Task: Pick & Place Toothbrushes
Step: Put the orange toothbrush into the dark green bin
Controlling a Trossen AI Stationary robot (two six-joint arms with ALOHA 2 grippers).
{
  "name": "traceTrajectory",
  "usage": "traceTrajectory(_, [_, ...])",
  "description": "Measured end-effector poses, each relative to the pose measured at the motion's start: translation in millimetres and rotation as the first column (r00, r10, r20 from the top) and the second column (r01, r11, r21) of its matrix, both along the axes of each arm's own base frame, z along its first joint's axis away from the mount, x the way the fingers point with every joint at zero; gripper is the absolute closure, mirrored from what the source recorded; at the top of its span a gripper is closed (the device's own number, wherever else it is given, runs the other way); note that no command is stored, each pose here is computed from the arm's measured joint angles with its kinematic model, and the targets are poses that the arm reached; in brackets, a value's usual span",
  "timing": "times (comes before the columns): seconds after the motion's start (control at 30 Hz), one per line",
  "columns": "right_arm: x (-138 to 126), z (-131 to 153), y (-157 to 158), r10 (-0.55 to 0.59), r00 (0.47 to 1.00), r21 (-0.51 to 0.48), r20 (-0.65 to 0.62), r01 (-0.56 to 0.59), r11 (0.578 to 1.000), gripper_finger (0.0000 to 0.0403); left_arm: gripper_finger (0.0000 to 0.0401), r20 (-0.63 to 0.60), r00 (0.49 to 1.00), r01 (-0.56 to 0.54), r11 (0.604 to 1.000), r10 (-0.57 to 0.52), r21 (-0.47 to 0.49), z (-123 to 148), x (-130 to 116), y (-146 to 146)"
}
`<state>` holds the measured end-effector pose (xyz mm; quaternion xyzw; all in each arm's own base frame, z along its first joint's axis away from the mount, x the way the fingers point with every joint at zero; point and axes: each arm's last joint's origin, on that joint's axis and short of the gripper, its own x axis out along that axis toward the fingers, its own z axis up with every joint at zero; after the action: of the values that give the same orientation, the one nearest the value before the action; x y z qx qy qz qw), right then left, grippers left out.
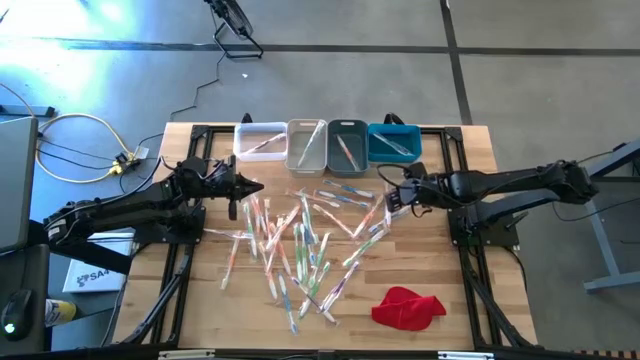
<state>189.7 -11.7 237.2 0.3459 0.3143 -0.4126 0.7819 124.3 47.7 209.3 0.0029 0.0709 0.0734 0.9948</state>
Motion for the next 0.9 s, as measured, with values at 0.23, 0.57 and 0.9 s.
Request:
traceTrajectory(0.23, [8, -16, 0, -0.005, 0.995, 0.011, -0.105, 0.006, 1.0, 0.0287, 0.0401, 0.0, 1.0, 0.0, 1.0, 0.0, 0.0, 0, 0, 0])
traceTrajectory(0.57, [30, -55, 1, -0.051, 0.962, 0.024, -0.269, 0.059, 0.998, 0.0227, 0.0401, -0.001, 1.0, 0.0, 1.0, 0.0, -0.001, 0, 0, 0])
traceTrajectory(0.9, [41, -78, 1, -0.09, 0.94, 0.027, -0.329, 0.105, 0.994, 0.0254, 0.0401, -0.001, 1.0, 0.0, 1.0, 0.0, -0.001, 0, 0, 0])
